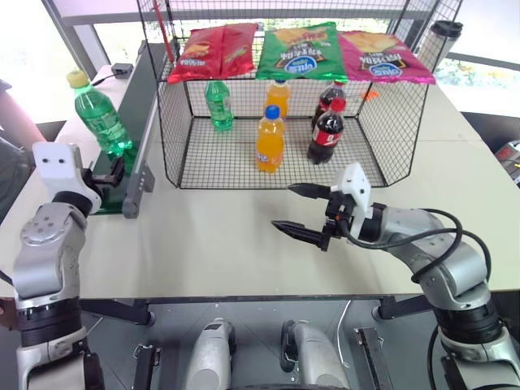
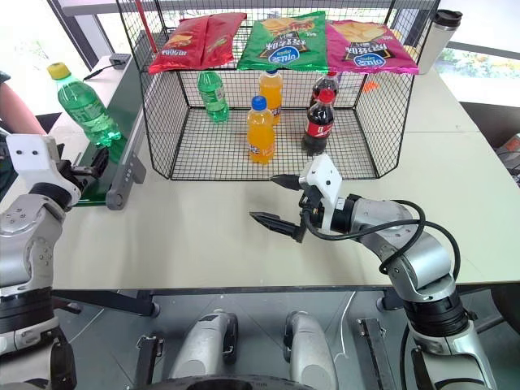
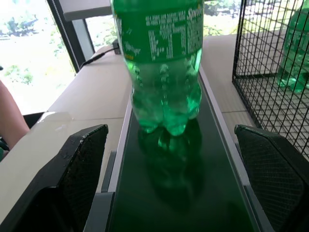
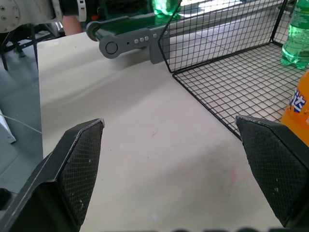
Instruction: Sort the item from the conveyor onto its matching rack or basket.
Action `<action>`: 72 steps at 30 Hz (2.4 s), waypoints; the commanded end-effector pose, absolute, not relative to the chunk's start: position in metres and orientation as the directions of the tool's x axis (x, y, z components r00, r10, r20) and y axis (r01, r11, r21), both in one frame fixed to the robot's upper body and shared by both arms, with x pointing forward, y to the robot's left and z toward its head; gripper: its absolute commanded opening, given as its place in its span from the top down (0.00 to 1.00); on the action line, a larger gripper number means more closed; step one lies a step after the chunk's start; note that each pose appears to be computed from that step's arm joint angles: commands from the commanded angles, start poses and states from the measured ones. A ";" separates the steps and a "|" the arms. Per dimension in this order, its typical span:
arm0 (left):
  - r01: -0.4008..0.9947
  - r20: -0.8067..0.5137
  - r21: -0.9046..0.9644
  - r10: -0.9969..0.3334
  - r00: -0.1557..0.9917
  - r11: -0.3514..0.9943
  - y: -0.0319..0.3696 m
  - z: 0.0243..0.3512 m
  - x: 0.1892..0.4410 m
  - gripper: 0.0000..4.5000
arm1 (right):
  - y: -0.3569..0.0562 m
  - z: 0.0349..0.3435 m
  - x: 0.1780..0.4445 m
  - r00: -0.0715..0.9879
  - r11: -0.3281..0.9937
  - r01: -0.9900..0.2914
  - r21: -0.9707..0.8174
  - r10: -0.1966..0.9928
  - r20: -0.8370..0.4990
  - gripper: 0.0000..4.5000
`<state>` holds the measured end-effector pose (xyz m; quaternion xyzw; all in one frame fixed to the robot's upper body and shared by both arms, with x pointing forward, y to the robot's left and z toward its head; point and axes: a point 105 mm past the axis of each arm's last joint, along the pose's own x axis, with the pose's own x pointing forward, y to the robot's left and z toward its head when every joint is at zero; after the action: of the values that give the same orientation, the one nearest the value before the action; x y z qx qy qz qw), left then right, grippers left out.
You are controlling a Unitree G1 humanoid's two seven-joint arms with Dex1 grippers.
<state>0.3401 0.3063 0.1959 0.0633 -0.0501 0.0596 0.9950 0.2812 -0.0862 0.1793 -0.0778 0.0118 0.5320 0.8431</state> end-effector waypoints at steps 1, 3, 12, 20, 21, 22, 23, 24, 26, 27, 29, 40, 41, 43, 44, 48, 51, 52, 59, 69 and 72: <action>-0.162 0.180 0.128 0.138 0.974 0.978 0.311 0.213 0.338 0.03 | -0.084 0.192 0.276 0.427 0.412 -0.895 -0.168 0.902 -0.062 0.00; -0.171 0.191 0.127 0.145 0.971 0.977 0.311 0.215 0.338 0.03 | -0.084 0.191 0.277 0.429 0.414 -0.895 -0.169 0.901 -0.062 0.00; -0.190 0.209 0.134 0.160 0.965 0.973 0.312 0.217 0.339 0.14 | -0.084 0.190 0.278 0.439 0.424 -0.891 -0.163 0.896 -0.065 0.00; -0.163 0.232 0.145 0.127 0.964 0.976 0.305 0.222 0.336 0.35 | -0.085 0.192 0.280 0.450 0.436 -0.885 -0.161 0.891 -0.061 0.00; -0.141 0.249 0.164 0.098 0.964 0.976 0.300 0.226 0.335 0.35 | -0.085 0.193 0.280 0.454 0.441 -0.883 -0.158 0.889 -0.055 0.00; -0.126 0.259 0.177 0.077 0.963 0.976 0.297 0.228 0.334 0.35 | -0.086 0.194 0.281 0.457 0.445 -0.882 -0.156 0.888 -0.051 0.00; -0.077 0.276 0.184 0.024 0.961 0.980 0.288 0.235 0.333 0.35 | -0.089 0.198 0.282 0.464 0.455 -0.879 -0.143 0.885 -0.037 0.00; -0.016 0.288 0.189 -0.040 0.957 0.982 0.278 0.242 0.330 0.35 | -0.092 0.203 0.283 0.470 0.463 -0.877 -0.130 0.883 -0.021 0.00; 0.130 0.282 0.204 -0.185 0.941 0.970 0.253 0.248 0.326 0.35 | -0.097 0.211 0.284 0.482 0.479 -0.870 -0.114 0.876 0.004 0.00; 0.204 0.269 0.203 -0.255 0.929 0.958 0.239 0.249 0.325 0.35 | -0.100 0.215 0.284 0.491 0.489 -0.865 -0.112 0.871 0.012 0.00; 0.289 0.254 0.202 -0.335 0.907 0.936 0.222 0.250 0.324 0.35 | -0.105 0.219 0.285 0.506 0.504 -0.856 -0.112 0.863 0.016 0.00; 0.533 0.130 0.178 -0.557 0.821 0.827 0.112 0.223 0.394 0.35 | -0.149 0.223 0.291 0.643 0.626 -0.755 -0.195 0.765 -0.034 0.00; 0.501 0.137 0.174 -0.525 0.840 0.848 0.112 0.222 0.404 0.35 | -0.149 0.221 0.289 0.646 0.628 -0.753 -0.197 0.762 -0.037 0.00; 0.442 0.150 0.175 -0.468 0.871 0.879 0.113 0.221 0.421 0.35 | -0.148 0.219 0.286 0.651 0.633 -0.748 -0.196 0.758 -0.036 0.00; 0.415 0.161 0.182 -0.443 0.882 0.892 0.114 0.221 0.428 0.35 | -0.147 0.218 0.284 0.655 0.638 -0.745 -0.194 0.755 -0.033 0.00; 0.282 0.203 0.180 -0.316 0.927 0.942 0.123 0.220 0.449 0.35 | -0.145 0.217 0.279 0.671 0.657 -0.730 -0.186 0.741 -0.019 0.00; 0.228 0.223 0.185 -0.267 0.938 0.956 0.125 0.217 0.456 0.35 | -0.144 0.216 0.277 0.677 0.666 -0.726 -0.175 0.736 -0.009 0.00; 0.210 0.216 0.189 -0.249 0.944 0.959 0.125 0.213 0.459 0.35 | -0.143 0.216 0.276 0.678 0.667 -0.725 -0.170 0.735 -0.006 0.00; 0.134 0.192 0.197 -0.173 0.966 0.971 0.126 0.190 0.468 0.35 | -0.136 0.219 0.273 0.667 0.665 -0.736 -0.129 0.744 0.031 0.00; 0.114 0.196 0.177 -0.148 0.969 0.978 0.134 0.179 0.467 0.01 | -0.133 0.218 0.274 0.666 0.668 -0.739 -0.084 0.744 0.057 0.00; 0.116 0.204 0.177 -0.152 0.967 0.977 0.134 0.182 0.466 0.01 | -0.132 0.217 0.275 0.662 0.664 -0.743 -0.081 0.748 0.057 0.00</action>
<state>0.4652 0.1338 0.1557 0.0840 -0.0643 -0.0710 0.9919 0.2778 -0.1355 0.2062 -0.0240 -0.0168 0.4006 0.9158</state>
